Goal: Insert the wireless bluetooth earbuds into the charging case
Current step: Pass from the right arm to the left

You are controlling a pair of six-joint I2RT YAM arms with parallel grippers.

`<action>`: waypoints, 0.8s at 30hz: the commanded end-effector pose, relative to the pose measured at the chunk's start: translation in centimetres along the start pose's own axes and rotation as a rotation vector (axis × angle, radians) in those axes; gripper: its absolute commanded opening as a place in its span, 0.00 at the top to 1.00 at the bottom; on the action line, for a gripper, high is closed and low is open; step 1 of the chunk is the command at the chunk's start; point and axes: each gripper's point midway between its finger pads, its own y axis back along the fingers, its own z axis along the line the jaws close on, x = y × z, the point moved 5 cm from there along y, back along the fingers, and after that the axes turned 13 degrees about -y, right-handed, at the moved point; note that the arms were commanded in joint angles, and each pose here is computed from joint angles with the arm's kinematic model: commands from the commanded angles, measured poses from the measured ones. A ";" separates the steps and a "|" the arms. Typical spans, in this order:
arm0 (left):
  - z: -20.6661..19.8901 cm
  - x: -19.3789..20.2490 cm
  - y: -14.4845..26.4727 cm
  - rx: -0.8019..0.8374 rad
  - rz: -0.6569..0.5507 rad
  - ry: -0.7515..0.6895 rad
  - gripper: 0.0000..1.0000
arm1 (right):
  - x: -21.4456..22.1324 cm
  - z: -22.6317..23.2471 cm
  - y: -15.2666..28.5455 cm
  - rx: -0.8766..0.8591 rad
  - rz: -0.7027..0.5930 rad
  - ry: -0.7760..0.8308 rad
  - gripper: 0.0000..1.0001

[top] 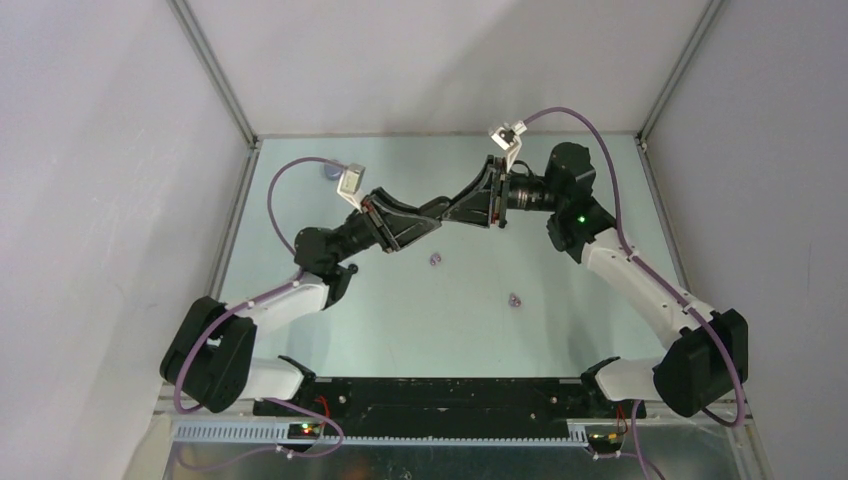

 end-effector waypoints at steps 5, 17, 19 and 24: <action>-0.9 0.2 -0.5 0.095 0.119 -0.173 1.00 | -1.6 3.0 3.0 -0.065 -0.003 0.158 0.22; 3.1 3.7 1.6 -0.001 0.533 -0.461 1.00 | 1.1 1.0 5.8 0.200 0.198 0.460 0.18; 3.2 3.8 1.9 0.004 0.598 -0.535 1.00 | 2.8 -0.1 5.5 0.236 0.279 0.456 0.18; 2.2 4.6 3.0 0.083 0.719 -0.645 1.00 | 5.0 -2.1 4.2 0.241 0.378 0.392 0.25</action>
